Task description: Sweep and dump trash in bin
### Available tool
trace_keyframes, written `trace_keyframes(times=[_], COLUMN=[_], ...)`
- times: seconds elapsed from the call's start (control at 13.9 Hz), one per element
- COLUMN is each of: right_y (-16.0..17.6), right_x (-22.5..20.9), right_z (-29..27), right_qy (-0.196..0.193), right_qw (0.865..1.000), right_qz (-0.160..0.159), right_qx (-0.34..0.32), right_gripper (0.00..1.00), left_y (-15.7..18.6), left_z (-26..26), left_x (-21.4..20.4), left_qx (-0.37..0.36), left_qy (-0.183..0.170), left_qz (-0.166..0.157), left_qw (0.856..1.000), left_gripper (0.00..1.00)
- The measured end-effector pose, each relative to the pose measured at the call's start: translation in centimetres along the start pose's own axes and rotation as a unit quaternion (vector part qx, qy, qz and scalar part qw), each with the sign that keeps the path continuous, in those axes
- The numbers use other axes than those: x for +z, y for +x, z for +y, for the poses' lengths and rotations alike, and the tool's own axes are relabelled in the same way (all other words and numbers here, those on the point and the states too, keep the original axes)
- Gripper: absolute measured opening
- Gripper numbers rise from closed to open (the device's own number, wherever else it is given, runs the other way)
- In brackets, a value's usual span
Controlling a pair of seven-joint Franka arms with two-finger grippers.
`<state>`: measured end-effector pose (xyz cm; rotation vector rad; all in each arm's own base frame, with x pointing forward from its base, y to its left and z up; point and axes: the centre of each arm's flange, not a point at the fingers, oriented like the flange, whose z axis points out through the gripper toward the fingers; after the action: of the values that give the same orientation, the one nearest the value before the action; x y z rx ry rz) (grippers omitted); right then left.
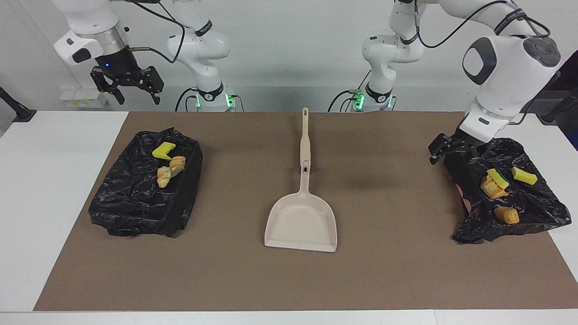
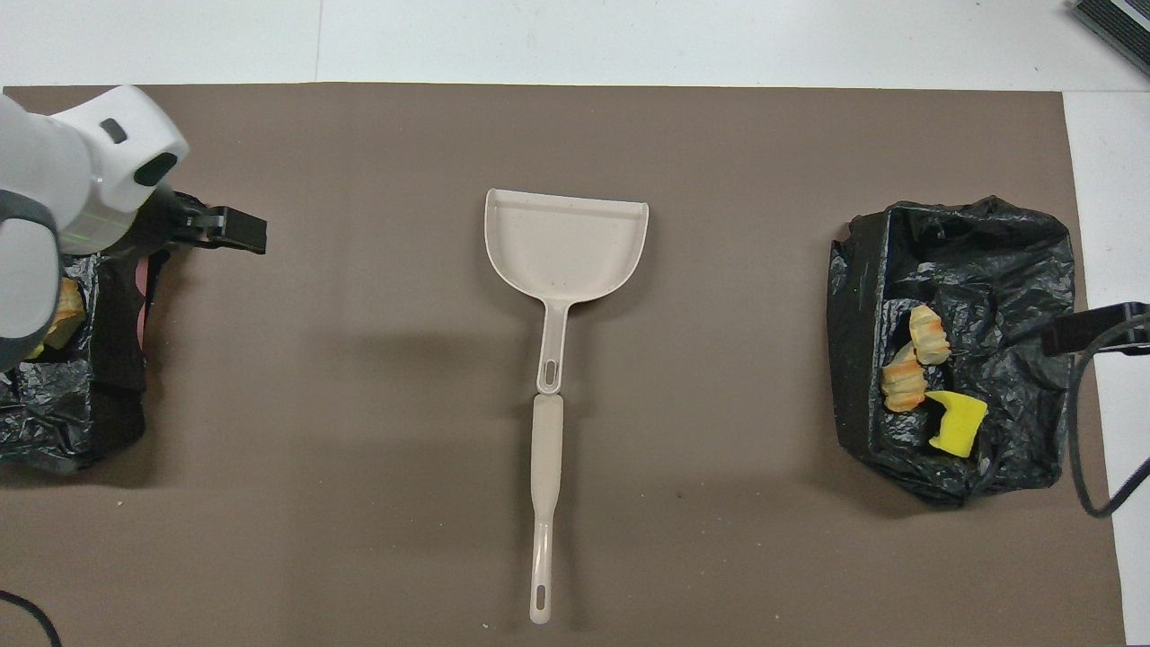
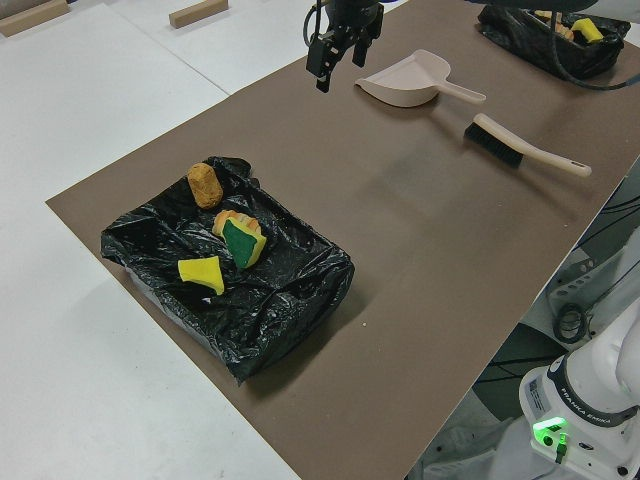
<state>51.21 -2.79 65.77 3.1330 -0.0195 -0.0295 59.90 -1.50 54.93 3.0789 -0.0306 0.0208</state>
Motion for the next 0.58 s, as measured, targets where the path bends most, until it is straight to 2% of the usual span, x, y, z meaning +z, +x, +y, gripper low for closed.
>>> trace_keyframes(times=[0.14,0.58], right_y=[0.0,0.0], right_x=[0.0,0.0], right_z=[0.0,0.0], right_qy=[0.000,0.000], right_qw=[1.000,1.000], right_qz=[0.000,0.000], right_qx=[0.000,0.000], right_gripper=[1.00,1.00], left_y=[-1.0,-5.5], left_z=[-1.7,-1.4], left_x=[-1.2,-6.9], left_qx=[-0.015,-0.011], left_qy=[0.000,-0.001], left_qz=[-0.021,-0.033], left_qw=[1.000,0.999], left_gripper=[1.00,1.00])
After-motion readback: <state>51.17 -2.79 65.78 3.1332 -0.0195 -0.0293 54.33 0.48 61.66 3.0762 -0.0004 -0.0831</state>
